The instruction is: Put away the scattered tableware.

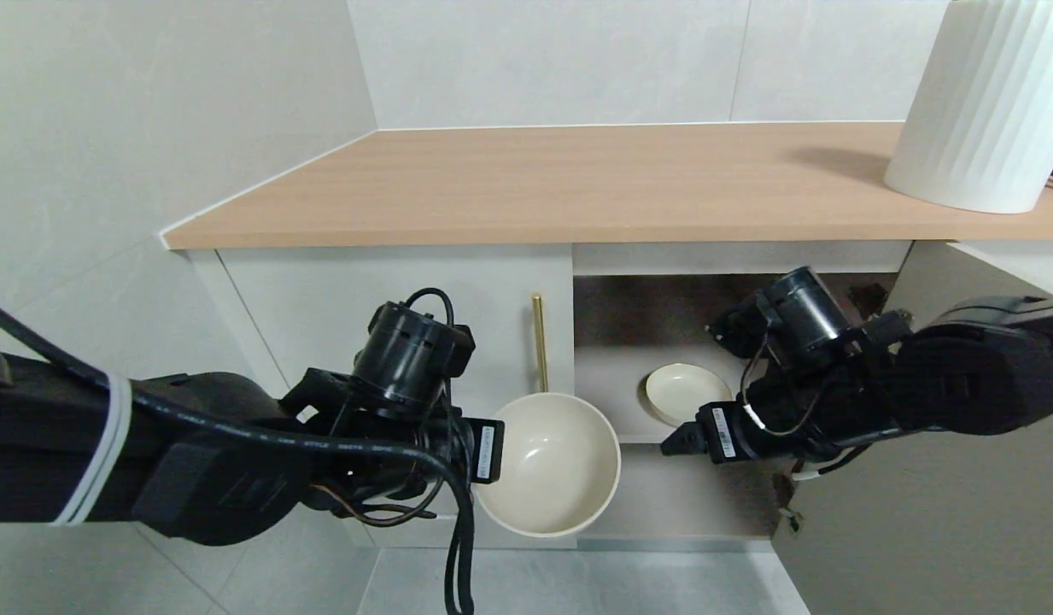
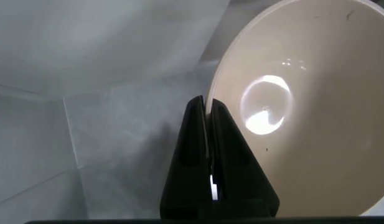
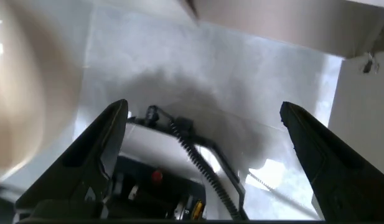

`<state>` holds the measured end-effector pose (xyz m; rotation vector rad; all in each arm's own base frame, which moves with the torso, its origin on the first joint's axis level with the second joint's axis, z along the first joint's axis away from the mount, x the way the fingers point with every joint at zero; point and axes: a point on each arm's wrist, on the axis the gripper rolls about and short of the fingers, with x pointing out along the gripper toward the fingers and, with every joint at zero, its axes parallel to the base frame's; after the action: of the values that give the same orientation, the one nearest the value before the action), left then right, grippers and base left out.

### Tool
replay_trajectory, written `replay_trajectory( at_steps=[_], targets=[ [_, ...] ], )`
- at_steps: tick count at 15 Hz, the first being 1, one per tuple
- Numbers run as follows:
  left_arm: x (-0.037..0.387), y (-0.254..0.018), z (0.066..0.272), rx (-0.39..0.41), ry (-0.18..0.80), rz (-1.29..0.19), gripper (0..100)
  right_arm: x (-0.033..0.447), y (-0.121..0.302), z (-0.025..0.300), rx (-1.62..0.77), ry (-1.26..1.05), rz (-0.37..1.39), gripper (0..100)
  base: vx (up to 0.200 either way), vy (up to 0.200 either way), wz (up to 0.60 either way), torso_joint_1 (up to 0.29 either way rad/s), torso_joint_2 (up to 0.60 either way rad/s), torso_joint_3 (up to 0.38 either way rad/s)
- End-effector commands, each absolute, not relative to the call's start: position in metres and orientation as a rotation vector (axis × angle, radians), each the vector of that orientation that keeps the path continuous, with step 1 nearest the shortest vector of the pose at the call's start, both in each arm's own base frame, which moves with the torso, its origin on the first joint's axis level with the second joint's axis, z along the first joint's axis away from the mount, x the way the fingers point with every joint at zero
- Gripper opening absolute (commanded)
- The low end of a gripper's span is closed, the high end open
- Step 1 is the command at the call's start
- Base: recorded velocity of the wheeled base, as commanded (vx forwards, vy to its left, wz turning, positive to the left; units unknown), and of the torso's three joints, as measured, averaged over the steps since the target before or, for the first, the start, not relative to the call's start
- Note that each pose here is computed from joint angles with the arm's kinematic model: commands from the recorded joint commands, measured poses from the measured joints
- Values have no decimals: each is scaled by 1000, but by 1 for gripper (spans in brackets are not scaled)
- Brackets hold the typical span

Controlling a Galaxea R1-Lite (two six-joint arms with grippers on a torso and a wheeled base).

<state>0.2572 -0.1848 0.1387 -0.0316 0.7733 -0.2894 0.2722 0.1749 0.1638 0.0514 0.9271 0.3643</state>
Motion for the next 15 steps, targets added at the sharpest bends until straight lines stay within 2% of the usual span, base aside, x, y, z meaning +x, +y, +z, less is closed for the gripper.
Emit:
replay_trajectory(
  at_steps=[1, 3, 6, 11, 15],
  targets=[
    [259, -192, 126, -4, 807, -290, 0, 253, 173, 182, 57, 882, 419, 100, 0, 0, 0, 0, 0, 0],
    [257, -200, 118, 15, 827, -307, 0, 236, 184, 187, 45, 885, 509, 100, 0, 0, 0, 0, 0, 0],
    [251, -212, 111, 41, 846, -339, 0, 224, 204, 183, 7, 892, 549, 100, 0, 0, 0, 0, 0, 0],
    [242, -224, 111, 85, 815, -322, 0, 240, 225, 152, -34, 941, 439, 100, 0, 0, 0, 0, 0, 0],
    [237, -226, 115, 92, 797, -322, 0, 244, 228, 146, -37, 954, 429, 100, 0, 0, 0, 0, 0, 0]
  ],
)
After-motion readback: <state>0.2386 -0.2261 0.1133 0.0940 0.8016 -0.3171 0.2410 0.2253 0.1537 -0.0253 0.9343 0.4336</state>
